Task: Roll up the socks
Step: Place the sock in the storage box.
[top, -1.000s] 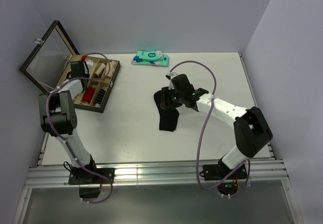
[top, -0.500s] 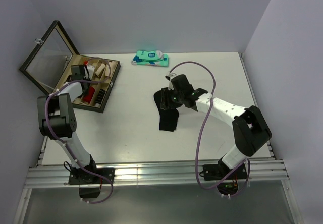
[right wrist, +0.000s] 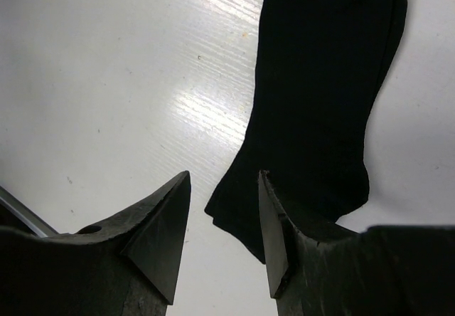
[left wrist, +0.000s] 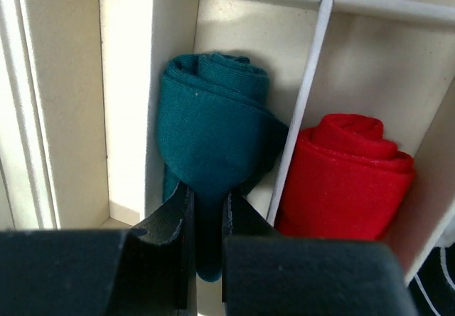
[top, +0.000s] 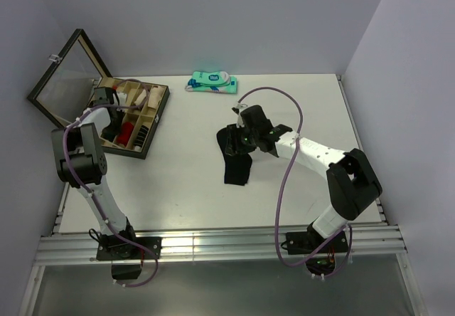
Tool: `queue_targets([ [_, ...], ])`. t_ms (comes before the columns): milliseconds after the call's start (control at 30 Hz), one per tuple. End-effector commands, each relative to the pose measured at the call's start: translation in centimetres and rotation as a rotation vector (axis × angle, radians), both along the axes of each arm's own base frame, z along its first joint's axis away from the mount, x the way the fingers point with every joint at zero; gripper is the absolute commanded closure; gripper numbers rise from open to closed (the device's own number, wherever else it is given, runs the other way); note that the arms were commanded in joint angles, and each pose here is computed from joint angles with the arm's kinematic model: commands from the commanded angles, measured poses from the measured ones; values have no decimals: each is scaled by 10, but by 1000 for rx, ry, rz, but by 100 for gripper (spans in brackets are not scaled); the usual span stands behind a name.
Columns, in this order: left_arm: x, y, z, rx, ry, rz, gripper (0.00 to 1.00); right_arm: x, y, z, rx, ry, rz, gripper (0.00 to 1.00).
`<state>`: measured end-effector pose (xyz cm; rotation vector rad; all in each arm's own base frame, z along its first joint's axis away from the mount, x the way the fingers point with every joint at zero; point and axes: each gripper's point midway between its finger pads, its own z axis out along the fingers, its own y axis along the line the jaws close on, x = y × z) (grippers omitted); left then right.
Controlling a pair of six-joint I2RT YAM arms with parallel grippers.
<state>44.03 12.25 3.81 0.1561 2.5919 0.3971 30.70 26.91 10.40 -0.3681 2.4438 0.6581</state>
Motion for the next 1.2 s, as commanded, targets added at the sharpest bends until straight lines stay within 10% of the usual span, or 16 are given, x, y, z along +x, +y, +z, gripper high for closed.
queue_targets([
  [0, -6, -5, -14, -66, 69, 14, 100, 9, 4, 7, 11, -35, 8, 50],
  [200, -4, 0, -15, -44, 72, 29, 96, 9, 5, 3, 9, -25, 12, 50],
  [333, -3, 0, -2, -37, 51, 23, 66, 9, 5, 3, 6, -24, 12, 50],
  [500, 3, -3, 18, -47, 11, 6, 52, 10, 8, 3, 6, -22, 16, 50],
  [1167, 8, -13, 74, -84, -58, -38, 46, 8, 9, 4, 2, -26, 22, 51],
])
